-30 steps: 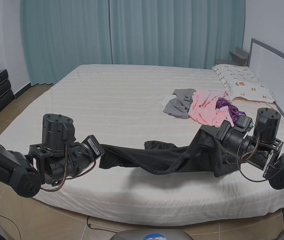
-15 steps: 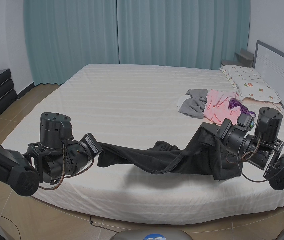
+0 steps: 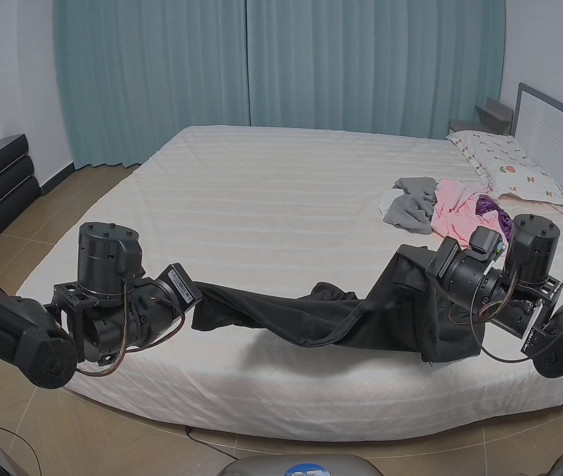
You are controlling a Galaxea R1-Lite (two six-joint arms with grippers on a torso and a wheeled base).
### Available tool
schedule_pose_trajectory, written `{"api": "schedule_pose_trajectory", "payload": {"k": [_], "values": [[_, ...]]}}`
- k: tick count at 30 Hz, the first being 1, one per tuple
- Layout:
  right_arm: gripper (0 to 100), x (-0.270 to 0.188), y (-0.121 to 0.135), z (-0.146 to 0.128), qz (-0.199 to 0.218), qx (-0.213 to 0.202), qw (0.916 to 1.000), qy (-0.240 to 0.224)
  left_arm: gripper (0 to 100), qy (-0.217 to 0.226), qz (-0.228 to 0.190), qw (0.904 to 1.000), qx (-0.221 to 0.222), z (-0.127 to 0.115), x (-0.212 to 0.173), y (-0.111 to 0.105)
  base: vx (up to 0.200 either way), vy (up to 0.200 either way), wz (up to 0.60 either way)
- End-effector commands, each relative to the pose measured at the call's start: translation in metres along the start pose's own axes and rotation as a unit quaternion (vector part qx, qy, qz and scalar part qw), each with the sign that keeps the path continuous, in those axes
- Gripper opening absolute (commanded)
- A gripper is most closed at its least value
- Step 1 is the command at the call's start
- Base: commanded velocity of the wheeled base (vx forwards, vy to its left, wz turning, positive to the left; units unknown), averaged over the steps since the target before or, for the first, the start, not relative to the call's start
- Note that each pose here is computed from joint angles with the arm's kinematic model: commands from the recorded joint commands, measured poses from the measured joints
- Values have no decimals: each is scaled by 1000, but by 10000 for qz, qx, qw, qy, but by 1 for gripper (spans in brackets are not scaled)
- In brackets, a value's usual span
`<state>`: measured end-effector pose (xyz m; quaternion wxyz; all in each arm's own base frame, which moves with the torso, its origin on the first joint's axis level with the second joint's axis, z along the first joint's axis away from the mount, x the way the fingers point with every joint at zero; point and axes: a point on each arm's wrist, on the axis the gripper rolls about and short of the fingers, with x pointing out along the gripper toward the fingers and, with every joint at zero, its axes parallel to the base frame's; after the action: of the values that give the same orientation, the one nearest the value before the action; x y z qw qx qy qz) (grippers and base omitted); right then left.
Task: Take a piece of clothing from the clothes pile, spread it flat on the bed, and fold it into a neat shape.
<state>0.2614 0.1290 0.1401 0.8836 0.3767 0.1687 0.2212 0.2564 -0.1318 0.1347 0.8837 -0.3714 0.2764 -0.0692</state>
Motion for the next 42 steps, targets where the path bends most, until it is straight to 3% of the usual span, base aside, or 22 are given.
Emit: {"api": "schedule_pose_trajectory", "payload": {"k": [1, 19, 28, 34, 42], "values": [[0, -1, 0, 0, 9, -3, 10000, -6, 0, -16, -20, 10000, -7, 1, -3, 0, 0, 0, 0], [0, -40, 4, -2, -95, -54, 9998, -141, 0, 17, -98, 9999, 43, -3, -22, -2, 0, 0, 0], [0, -86, 21, 6, 267, -161, 9984, -479, 0, -106, -323, 9994, 49, -1, -48, -3, -200, 0, 0], [0, -111, 41, 21, 749, -305, 9922, -944, 0, -364, -615, 9974, 40, 12, -78, -14, 0, 0, 0], [0, -136, 86, 64, 1377, -702, 9721, -1766, 0, -904, -950, 9911, 213, 50, -123, -54, 0, 0, 0]]}}
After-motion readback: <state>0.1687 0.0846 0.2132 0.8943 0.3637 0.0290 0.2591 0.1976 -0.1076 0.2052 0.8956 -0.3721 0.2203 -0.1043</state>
